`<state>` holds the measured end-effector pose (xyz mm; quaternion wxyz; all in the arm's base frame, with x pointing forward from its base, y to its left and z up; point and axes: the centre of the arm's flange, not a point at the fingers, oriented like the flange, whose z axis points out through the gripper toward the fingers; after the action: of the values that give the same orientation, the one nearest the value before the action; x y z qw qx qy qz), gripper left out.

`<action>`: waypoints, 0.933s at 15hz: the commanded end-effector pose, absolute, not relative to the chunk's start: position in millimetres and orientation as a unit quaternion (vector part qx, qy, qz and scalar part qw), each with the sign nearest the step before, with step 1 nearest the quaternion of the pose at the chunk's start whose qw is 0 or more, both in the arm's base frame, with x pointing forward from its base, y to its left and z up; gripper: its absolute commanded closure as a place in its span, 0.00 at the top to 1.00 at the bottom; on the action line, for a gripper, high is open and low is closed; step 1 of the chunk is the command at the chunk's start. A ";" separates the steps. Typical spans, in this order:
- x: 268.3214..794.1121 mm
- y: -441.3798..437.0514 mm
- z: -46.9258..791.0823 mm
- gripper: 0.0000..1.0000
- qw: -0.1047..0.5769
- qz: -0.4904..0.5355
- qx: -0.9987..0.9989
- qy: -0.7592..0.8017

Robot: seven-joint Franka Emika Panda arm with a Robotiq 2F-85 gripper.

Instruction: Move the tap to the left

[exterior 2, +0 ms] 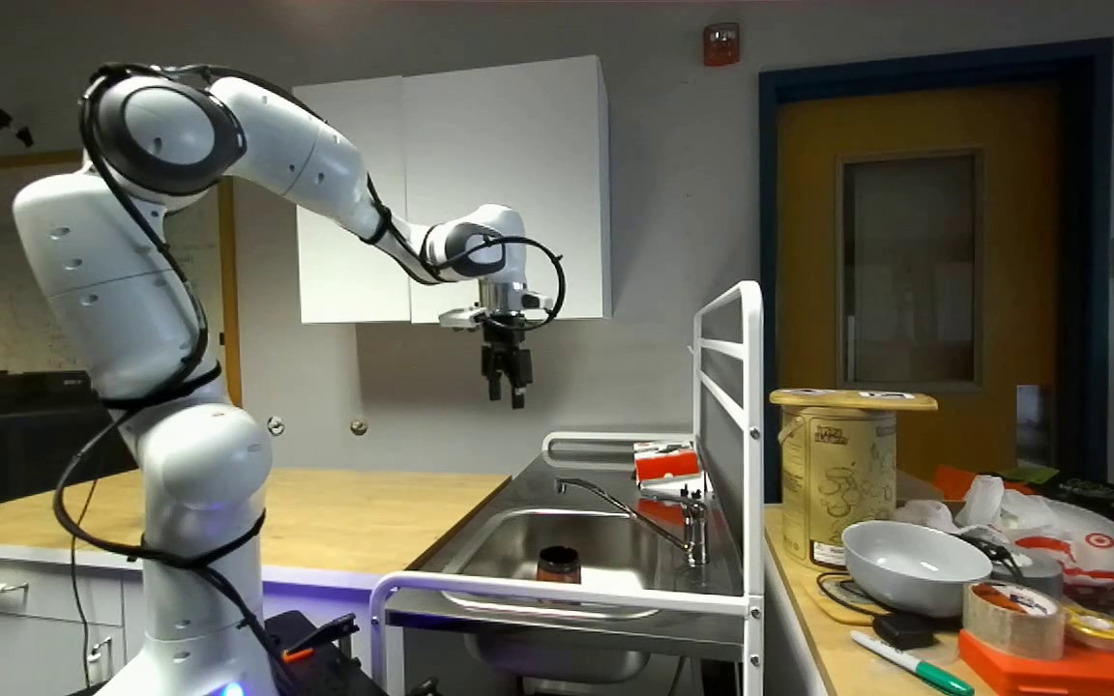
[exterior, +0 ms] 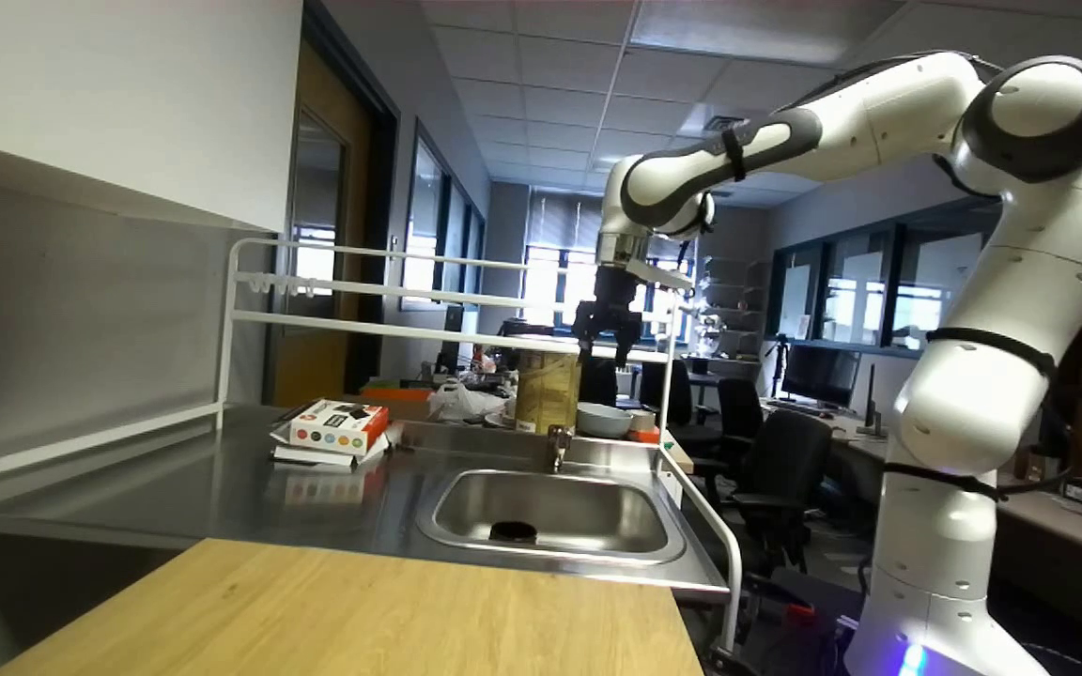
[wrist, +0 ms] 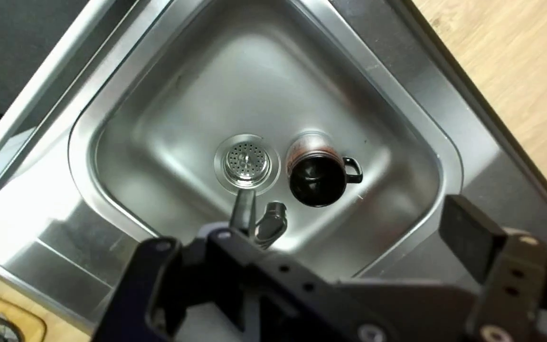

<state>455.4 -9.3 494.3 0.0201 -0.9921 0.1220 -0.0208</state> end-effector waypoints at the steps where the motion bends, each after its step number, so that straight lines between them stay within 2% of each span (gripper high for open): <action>1: 497.4 -29.3 478.8 1.00 0.043 0.008 -0.976 0.214; 8: 546.7 -69.2 429.3 1.00 0.044 0.046 -0.925 0.375; 14: 583.9 -83.0 387.0 1.00 0.029 0.071 -0.900 0.429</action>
<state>554.7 -79.5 396.4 0.0264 -0.9130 0.4026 0.0610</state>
